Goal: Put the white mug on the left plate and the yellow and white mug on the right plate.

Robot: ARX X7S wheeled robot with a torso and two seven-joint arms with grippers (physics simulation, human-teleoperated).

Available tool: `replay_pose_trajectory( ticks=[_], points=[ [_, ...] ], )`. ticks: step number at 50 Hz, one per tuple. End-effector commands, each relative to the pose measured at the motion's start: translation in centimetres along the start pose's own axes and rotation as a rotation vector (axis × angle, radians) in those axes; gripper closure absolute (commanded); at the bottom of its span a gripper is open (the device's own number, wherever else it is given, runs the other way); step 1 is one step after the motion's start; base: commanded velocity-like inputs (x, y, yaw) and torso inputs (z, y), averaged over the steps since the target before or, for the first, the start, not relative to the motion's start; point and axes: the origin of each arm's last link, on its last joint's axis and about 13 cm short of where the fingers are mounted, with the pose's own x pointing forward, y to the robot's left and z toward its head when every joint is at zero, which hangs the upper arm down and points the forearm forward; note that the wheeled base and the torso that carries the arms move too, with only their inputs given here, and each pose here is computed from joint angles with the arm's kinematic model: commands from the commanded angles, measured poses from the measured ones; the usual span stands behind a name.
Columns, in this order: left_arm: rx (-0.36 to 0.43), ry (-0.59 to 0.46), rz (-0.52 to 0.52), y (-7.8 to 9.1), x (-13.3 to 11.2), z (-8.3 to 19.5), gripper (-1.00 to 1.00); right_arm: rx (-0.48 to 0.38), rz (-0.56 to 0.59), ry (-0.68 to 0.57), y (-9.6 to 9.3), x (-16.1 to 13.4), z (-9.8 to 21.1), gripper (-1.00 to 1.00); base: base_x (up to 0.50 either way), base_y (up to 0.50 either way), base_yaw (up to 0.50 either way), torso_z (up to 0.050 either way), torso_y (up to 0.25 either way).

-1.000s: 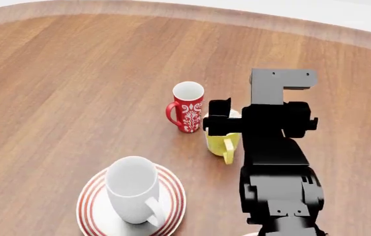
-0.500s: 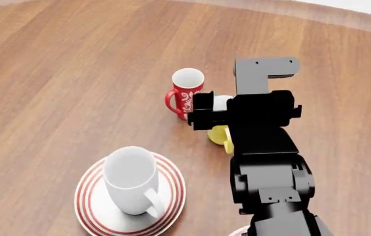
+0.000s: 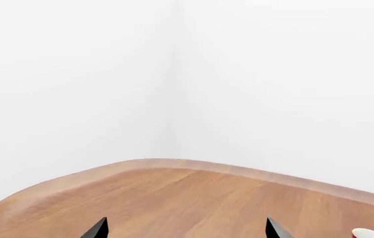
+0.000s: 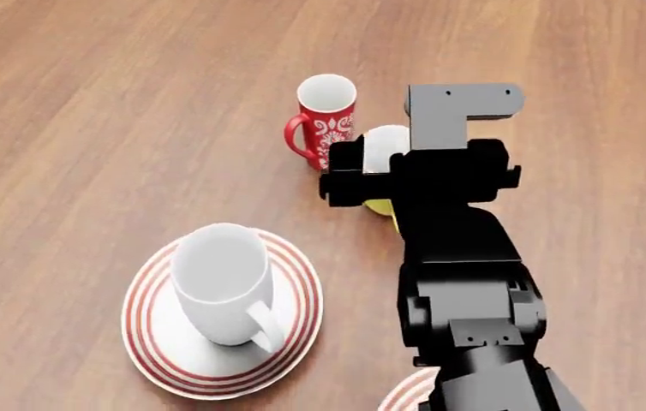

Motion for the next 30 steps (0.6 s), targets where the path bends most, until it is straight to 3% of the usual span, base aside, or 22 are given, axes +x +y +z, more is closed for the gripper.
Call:
replay_pose_trajectory(
  ticks=[1, 5, 15, 24, 30],
  points=[
    [-0.005, -0.009, -0.021, -0.01, -0.64, 0.24, -1.00, 0.003, 0.040, 0.024, 0.73, -0.12, -1.46, -1.00, 0.00, 0.00, 0.00, 0.000, -0.250],
    [-0.013, 0.000, -0.020, 0.06, -0.62, 0.23, -1.00, 0.005, 0.038, 0.019, 0.66, -0.10, -1.27, -1.00, 0.00, 0.00, 0.00, 0.000, -0.250],
    [-0.015, -0.013, -0.005, 0.13, -0.65, 0.18, -1.00, 0.013, 0.026, 0.010, 0.44, -0.08, -1.13, -1.00, 0.00, 0.00, 0.00, 0.000, 0.000],
    [-0.032, -0.008, -0.001, 0.34, -0.78, 0.33, -1.00, 0.022, 0.026, -0.004, 0.35, -0.06, -1.08, -1.00, 0.00, 0.00, 0.00, 0.000, -0.245],
    [-0.032, 0.003, 0.012, 0.39, -0.63, 0.21, -1.00, 0.027, 0.019, -0.011, 0.27, -0.05, -1.00, -1.00, 0.00, 0.00, 0.00, 0.000, 0.000]
  ],
)
